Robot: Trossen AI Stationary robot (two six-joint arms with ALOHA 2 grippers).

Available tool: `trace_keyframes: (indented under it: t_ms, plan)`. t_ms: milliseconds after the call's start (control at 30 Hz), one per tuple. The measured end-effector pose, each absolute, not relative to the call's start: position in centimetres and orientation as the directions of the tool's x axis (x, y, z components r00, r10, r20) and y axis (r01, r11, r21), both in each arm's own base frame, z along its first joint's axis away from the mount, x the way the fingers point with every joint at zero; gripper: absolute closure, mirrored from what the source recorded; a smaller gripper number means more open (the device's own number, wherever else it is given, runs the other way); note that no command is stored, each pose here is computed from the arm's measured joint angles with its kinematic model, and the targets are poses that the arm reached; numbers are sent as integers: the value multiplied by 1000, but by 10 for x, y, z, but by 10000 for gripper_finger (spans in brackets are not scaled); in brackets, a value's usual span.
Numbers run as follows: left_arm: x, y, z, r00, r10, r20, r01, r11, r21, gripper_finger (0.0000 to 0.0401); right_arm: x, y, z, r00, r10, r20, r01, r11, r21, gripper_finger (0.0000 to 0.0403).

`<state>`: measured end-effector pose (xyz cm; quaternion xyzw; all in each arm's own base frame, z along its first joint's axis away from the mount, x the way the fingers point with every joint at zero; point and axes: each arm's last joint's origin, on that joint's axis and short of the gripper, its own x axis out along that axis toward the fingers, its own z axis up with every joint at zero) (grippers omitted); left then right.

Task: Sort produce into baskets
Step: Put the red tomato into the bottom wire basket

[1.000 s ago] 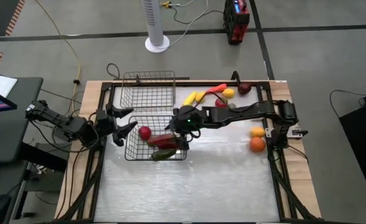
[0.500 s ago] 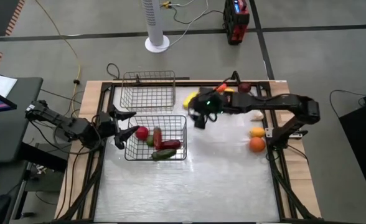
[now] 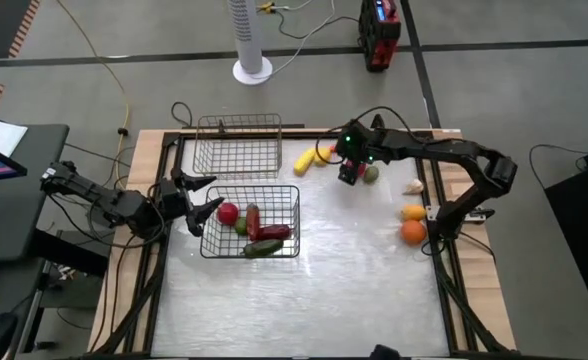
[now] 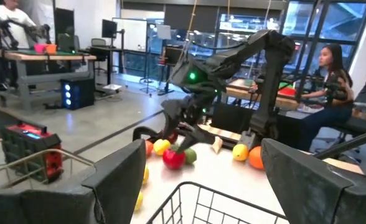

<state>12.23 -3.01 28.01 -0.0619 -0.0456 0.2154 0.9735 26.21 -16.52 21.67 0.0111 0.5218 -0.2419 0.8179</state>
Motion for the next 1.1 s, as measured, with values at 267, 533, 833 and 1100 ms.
trace_keyframes:
  t_ms: [267, 533, 833, 1100]
  plan:
    - [122, -30, 281, 902, 426, 66, -413, 899, -147, 97, 248, -182, 205, 274, -328, -904, 455, 872, -179, 9]
    - [122, -30, 280, 902, 426, 64, -414, 899, -146, 97, 250, -196, 178, 215, -273, -938, 440, 884, -156, 6]
    - [122, -30, 280, 903, 425, 59, -414, 899, -142, 97, 256, -199, 146, 109, -247, -963, 420, 889, -181, 29]
    - [122, -30, 280, 903, 425, 60, -414, 899, -143, 97, 253, -193, 171, 167, -293, -941, 433, 880, -197, 67]
